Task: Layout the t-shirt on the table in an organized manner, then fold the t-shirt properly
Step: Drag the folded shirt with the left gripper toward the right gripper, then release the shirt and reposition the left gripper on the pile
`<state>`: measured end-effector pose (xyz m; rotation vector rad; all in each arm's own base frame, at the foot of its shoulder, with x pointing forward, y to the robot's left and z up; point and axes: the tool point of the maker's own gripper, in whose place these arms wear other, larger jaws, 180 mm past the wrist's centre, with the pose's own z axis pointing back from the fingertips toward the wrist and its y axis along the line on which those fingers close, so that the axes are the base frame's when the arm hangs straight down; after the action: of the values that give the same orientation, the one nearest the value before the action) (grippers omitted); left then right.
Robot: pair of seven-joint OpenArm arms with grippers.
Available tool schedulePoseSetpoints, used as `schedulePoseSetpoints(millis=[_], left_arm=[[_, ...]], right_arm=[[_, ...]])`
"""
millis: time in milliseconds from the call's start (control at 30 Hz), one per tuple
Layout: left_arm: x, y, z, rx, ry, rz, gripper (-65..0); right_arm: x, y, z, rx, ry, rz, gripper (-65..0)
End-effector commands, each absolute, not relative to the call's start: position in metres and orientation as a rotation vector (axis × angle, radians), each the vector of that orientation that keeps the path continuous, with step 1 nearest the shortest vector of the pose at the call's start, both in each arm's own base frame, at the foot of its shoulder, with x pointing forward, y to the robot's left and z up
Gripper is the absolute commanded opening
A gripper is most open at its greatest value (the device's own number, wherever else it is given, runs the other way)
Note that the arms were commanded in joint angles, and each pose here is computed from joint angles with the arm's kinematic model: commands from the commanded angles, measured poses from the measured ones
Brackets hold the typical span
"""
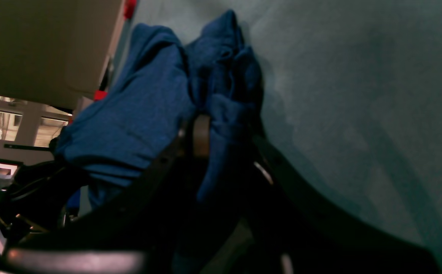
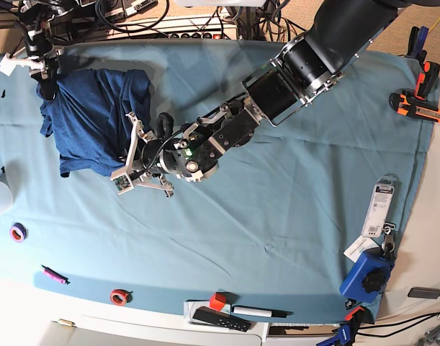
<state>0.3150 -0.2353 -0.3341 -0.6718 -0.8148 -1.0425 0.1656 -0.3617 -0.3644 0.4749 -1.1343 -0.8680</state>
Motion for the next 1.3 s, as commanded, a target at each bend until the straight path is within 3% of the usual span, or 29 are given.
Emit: schedulePoseSetpoints(millis=[0,267,300,400,433,500,1133,1267], left_arm=[[0.324,-0.249,-0.306,-0.704,-0.892,-1.038,-65.0],[0.324,-0.249,-0.306,-0.704,-0.892,-1.040,-65.0],[0.324,-0.249,-0.307,-0.700,-0.894,-1.043,-61.5],[0.325,-0.248,-0.307,-0.684,-0.900,-1.056,-40.1],[0.326,-0.248,-0.308,-0.675,-0.903,-1.061,-35.5],[0.327,-0.247,-0.309,-0.659,-0.908,-1.071,-32.4],[0.370,-0.237,-0.276,-0.522,-0.976,-1.092,-32.4],[0.376,-0.233,-0.275,-0.487,-0.963,-1.086,-32.4]], right_arm=[[0.168,-0.371,-0.350,0.454,-1.187,-0.844,-65.0],[0.173,-0.368,-0.352,0.459,-1.149,-0.807,-65.0],[0.175,-0.367,-0.352,0.461,-1.138,-0.794,-61.9],[0.181,-0.367,-0.349,0.464,-1.143,-0.772,-40.5],[0.182,-0.368,-0.347,0.461,-1.154,-0.769,-38.0],[0.185,-0.371,-0.344,0.457,-1.167,-0.763,-37.6],[0.197,-0.435,-0.275,0.304,-1.263,-0.606,-37.8],[0.199,-0.445,-0.260,0.280,-1.278,-0.571,-45.6]])
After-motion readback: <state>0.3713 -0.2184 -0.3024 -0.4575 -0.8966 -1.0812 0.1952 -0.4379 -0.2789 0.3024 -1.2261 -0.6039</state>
